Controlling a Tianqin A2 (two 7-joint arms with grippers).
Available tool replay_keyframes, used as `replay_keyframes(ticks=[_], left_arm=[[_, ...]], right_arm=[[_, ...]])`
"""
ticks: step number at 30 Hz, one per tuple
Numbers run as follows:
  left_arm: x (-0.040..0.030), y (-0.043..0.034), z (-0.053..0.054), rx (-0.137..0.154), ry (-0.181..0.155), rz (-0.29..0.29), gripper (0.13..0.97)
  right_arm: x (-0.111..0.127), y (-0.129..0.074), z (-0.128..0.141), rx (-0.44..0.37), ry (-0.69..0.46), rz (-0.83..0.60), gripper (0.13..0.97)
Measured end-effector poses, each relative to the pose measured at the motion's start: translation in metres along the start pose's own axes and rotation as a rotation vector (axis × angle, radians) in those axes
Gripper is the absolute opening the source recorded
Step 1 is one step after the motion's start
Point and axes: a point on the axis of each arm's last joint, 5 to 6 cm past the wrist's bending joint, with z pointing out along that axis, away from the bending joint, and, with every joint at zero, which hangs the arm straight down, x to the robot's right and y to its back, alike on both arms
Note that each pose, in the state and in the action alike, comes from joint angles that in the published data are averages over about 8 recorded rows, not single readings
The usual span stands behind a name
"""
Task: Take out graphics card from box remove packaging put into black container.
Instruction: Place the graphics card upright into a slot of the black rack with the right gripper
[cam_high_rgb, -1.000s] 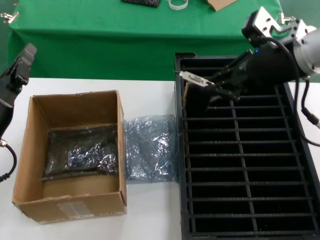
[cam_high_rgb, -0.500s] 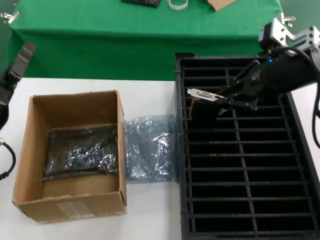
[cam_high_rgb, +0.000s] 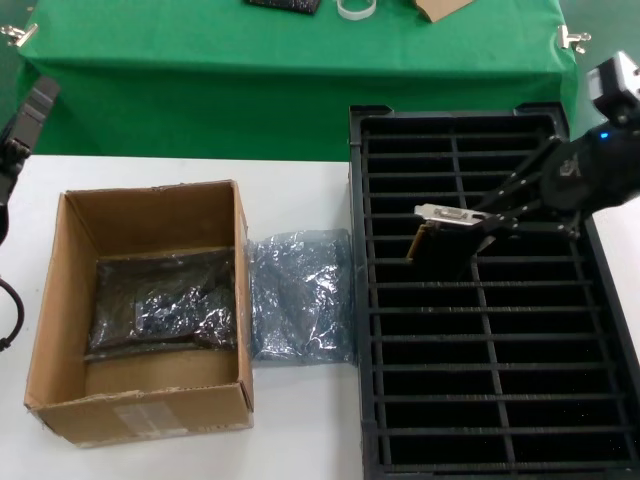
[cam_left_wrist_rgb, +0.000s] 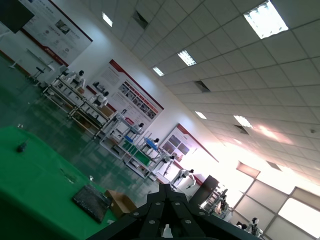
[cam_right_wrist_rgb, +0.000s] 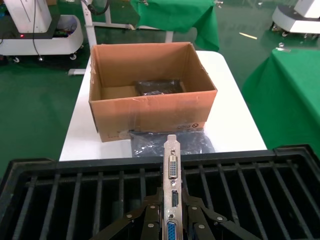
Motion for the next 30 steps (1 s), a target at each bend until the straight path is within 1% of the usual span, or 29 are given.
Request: replay_keyframes(ticks=[7, 16, 21, 30], left_arm=[[-0.0020, 0.0006, -0.004, 0.003, -0.014, 0.022, 0.138], [-0.0053, 0.0017, -0.007, 0.003, -0.037, 0.028, 0.138], [-0.0050, 0.0023, -0.007, 0.003, -0.043, 0.023, 0.138], [-0.0033, 0.0028, -0.007, 0.003, -0.043, 0.021, 0.138]], right_arm=[[-0.002, 0.012, -0.008, 0.017, 0.017, -0.010, 0.192], [-0.004, 0.017, 0.003, 0.010, 0.033, 0.008, 0.192], [-0.004, 0.017, 0.012, 0.005, 0.044, 0.025, 0.192], [-0.004, 0.018, 0.020, -0.002, 0.052, 0.034, 0.192]])
